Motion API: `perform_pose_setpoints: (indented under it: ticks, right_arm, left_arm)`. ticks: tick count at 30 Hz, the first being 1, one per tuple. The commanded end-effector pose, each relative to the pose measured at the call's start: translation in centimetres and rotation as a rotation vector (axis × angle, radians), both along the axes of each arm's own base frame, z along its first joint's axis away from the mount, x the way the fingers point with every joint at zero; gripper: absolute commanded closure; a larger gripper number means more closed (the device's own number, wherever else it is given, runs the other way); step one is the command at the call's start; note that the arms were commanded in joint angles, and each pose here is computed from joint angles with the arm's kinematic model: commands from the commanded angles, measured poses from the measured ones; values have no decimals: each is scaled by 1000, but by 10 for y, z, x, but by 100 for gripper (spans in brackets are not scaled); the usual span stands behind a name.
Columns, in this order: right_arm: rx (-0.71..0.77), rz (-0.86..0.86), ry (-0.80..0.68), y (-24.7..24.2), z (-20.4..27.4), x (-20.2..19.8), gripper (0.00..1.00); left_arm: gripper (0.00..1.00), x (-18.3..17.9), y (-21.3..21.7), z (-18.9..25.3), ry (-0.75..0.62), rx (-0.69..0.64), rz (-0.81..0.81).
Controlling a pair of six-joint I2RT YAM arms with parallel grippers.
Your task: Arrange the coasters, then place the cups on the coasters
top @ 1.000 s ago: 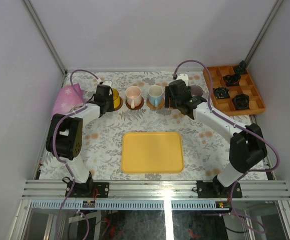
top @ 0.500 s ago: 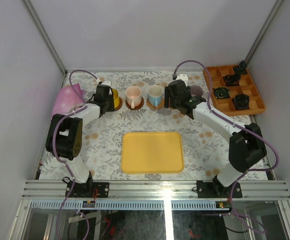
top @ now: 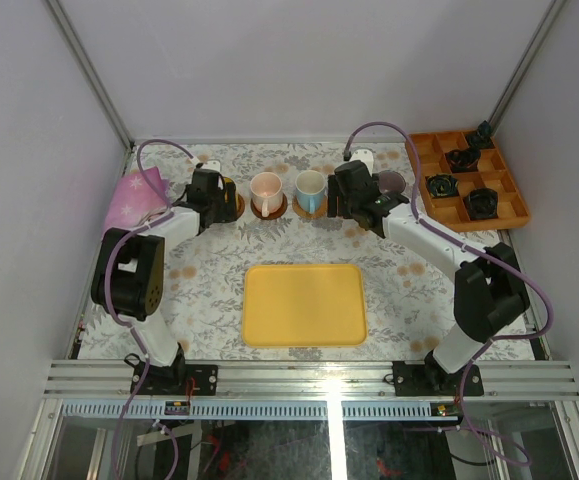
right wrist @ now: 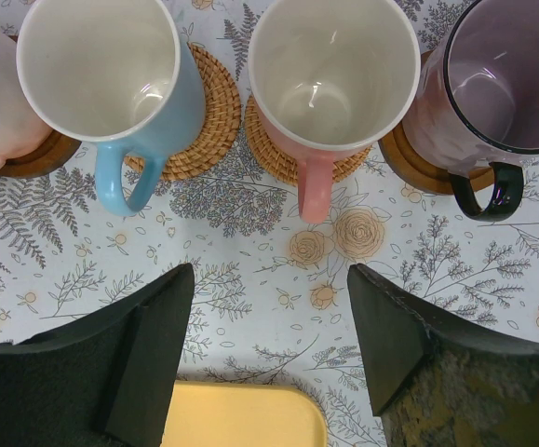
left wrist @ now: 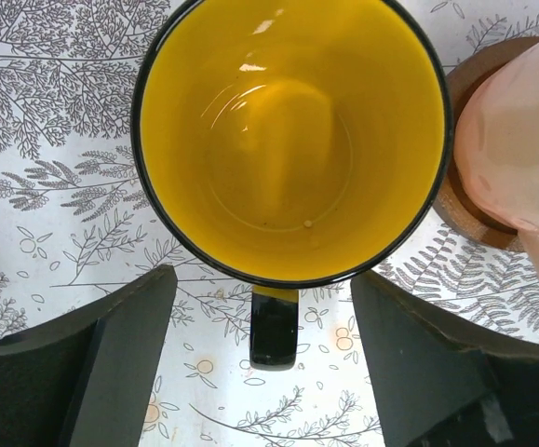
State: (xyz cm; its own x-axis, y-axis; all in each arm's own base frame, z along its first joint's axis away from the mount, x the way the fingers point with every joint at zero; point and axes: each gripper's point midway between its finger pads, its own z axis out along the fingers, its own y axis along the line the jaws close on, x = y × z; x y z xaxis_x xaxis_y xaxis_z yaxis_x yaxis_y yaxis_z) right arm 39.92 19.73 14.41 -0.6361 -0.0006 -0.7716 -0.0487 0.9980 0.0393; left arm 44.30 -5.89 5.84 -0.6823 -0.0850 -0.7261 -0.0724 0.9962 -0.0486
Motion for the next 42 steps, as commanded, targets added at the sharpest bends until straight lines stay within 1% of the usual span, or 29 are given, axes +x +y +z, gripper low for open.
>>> perform_pose_setpoints:
  ticks: [1,4,9,11,13,14,17,19,23,26,29,31,34,38,42]
  right_arm:
    - [50,-1,-70,7,29,14,25]
    - [44,-11,-90,5,37,16,25]
    - [37,-59,-144,-14,56,26,23]
    - [48,-100,-160,-31,63,31,22]
    - [62,-164,-168,-60,66,39,20]
    - [69,-192,-170,-73,68,41,18]
    - [72,-311,-167,-123,69,45,0]
    - [81,-394,-173,-158,72,44,1]
    - [80,-566,-212,-221,82,31,1]
    - [45,-684,-265,-258,95,15,1]
    - [15,-780,-326,-285,108,-3,1]
    - [-3,-827,-361,-298,114,-15,1]
    - [-38,-849,-409,-307,125,-27,1]
    - [-74,-869,-420,-312,130,-38,1]
    - [-101,-872,-411,-315,131,-41,1]
  left_arm:
    - [20,9,3,31,-85,-7,19]
    - [11,8,3,46,-104,-8,19]
    - [1,7,7,86,-175,-9,34]
    - [0,5,11,100,-196,-5,56]
    - [0,3,17,116,-221,-1,97]
    - [0,1,21,121,-224,4,124]
    - [0,-8,43,136,-227,40,261]
    - [0,-18,60,146,-229,71,348]
    - [0,-38,91,166,-247,105,469]
    - [0,-53,117,180,-265,88,567]
    - [0,-69,139,185,-274,40,657]
    - [0,-78,149,183,-262,0,691]
    - [0,-84,150,185,-263,-24,686]
    - [0,-96,156,181,-269,-9,731]
    - [0,-111,169,174,-253,36,837]
